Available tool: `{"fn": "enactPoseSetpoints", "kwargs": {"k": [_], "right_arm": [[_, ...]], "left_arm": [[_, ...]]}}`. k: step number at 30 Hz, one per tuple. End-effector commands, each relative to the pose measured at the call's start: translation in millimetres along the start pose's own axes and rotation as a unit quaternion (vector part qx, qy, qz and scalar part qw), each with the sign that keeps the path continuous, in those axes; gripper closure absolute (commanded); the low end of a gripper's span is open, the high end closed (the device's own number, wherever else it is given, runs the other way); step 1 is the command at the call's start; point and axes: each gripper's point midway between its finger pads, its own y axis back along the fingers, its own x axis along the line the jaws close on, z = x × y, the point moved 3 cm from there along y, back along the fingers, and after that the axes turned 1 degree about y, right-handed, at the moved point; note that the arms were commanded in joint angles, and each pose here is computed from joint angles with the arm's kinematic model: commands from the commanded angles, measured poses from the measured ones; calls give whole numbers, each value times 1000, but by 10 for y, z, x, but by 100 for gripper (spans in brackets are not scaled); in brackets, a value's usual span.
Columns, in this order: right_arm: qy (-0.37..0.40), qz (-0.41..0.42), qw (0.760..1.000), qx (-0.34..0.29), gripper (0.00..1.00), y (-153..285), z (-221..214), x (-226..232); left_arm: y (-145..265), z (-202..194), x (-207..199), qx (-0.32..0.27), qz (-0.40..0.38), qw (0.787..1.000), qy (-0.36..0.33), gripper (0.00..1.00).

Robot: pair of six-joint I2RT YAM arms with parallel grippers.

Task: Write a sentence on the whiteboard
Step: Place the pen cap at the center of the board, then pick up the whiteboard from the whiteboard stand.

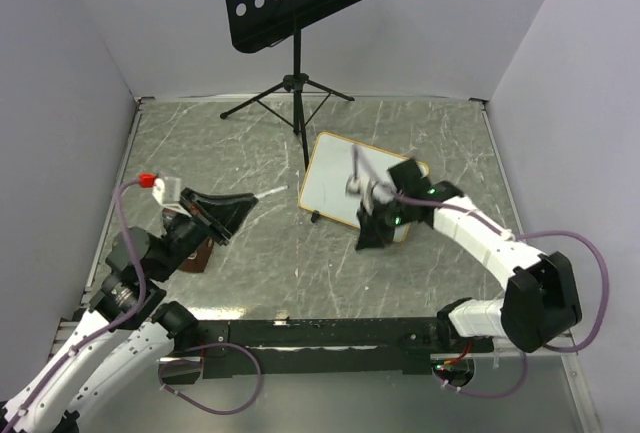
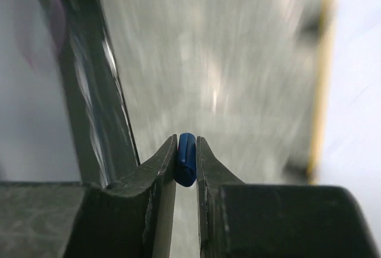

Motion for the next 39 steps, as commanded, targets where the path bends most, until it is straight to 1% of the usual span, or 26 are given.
{"fn": "enactPoseSetpoints", "kwargs": {"k": [1,4,6,9,10,11,12,13,16,17,19,20,21,23,24,25,26,27,28,29,30,32,33,34,35,39], "right_arm": [[61,-59,971,223,99,26,-970,-74],[67,-84,965,240,98,-24,-1035,-156],[76,-85,962,249,94,-43,-1088,-176],[78,-89,959,259,70,-59,-1155,-211],[77,-91,959,258,54,-59,-1152,-218],[80,-96,958,257,47,-44,-1141,-224],[82,-99,958,255,41,-27,-1122,-229],[82,-102,960,249,33,0,-1093,-235],[75,-101,970,206,27,187,-895,-226],[83,-93,977,174,27,301,-725,-177],[53,-116,985,113,27,611,-546,-280],[65,-108,990,60,27,733,-306,-256],[28,-135,990,28,27,960,-297,-354],[6,-149,989,-24,27,1148,-162,-425],[-3,-152,987,-58,27,1212,-91,-483],[-23,-173,981,-84,27,1330,-74,-594],[-78,-177,975,-106,27,1343,-110,-651],[-73,-187,971,-133,27,1395,-42,-765],[-94,-202,964,-147,27,1458,-76,-870],[-158,-208,952,-160,27,1434,-141,-928],[-159,-235,944,-170,27,1489,-140,-1068],[-218,-255,923,-190,26,1541,-259,-1208],[-231,-260,916,-202,26,1579,-293,-1249],[-223,-255,914,-223,26,1618,-270,-1291],[-246,-249,907,-236,25,1620,-360,-1301],[-246,-190,916,-255,25,1448,-464,-1317]], "left_arm": [[148,-397,131,110,16,994,-21,99],[130,-456,138,111,12,994,0,99],[118,-477,132,106,7,994,13,99],[130,-661,223,120,16,992,40,99],[134,-681,249,119,24,991,49,99],[144,-705,272,119,28,991,52,99],[153,-751,304,122,33,990,58,99],[158,-764,311,122,35,990,63,99],[156,-755,298,125,34,990,62,99],[142,-755,293,129,33,989,57,99],[114,-692,268,133,31,990,36,99],[81,-709,290,141,36,989,30,99],[47,-656,276,137,36,990,21,99],[-44,-671,317,144,40,989,5,99],[-89,-643,301,143,35,989,-2,99],[-148,-607,279,135,27,991,-4,99],[-214,-653,300,143,26,989,-3,99],[-255,-661,281,147,19,989,-2,99],[-300,-653,265,144,11,989,-2,99],[-371,-655,268,146,9,989,-3,99],[-396,-663,262,150,4,989,-7,99],[-465,-678,275,160,7,987,-12,99],[-484,-671,278,160,6,987,-16,99],[-495,-673,266,162,3,987,-16,99],[-520,-673,267,161,1,987,-17,99],[-542,-684,277,150,-4,989,-10,99]]}}
